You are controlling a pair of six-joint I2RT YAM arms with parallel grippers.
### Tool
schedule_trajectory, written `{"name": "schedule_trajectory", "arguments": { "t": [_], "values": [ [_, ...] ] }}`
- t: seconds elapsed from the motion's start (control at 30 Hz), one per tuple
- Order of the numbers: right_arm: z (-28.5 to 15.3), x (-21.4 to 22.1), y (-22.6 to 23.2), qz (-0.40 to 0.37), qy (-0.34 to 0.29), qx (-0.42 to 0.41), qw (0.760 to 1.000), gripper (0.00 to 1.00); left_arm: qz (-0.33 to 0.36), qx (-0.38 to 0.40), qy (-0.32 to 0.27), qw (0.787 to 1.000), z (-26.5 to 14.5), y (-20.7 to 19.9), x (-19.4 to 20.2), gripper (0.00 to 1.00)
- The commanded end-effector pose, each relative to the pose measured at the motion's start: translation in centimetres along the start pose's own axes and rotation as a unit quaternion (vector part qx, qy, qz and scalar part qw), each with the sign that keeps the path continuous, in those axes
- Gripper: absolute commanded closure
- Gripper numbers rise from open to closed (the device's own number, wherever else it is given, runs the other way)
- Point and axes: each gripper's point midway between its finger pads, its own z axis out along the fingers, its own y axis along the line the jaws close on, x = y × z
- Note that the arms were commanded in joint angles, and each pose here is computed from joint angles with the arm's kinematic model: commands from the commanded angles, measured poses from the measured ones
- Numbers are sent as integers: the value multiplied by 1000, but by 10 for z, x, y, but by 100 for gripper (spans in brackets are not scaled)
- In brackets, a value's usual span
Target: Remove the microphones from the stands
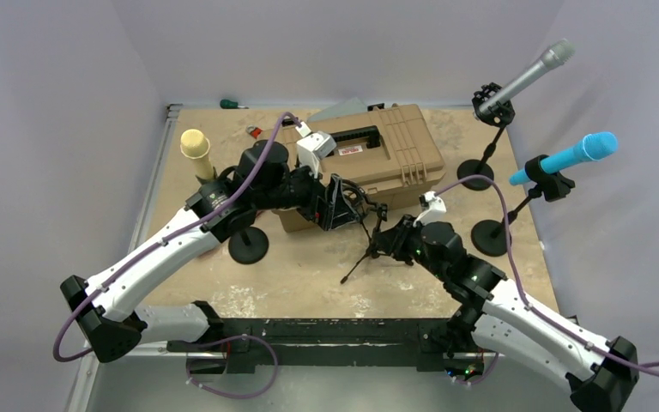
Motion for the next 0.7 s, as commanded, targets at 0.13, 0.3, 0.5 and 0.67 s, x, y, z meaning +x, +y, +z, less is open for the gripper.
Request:
{"name": "schedule_trajectory", "arguments": {
  "t": [0.13,0.3,0.5,0.67],
  "values": [
    [-4,22,-22,-42,37,169,984,100,11,42,-7,999,-8,-21,-3,11],
    [-2,21,-15,-56,35,165,984,100,10,44,-10,999,-10,-22,-4,11],
    [-9,22,29,-11,39,34,999,63,13,44,-12,999,-13,-23,-4,11],
    [-31,10,45,29,12,-40,999,38,13,46,-15,999,-15,-24,-5,11]
  ]
}}
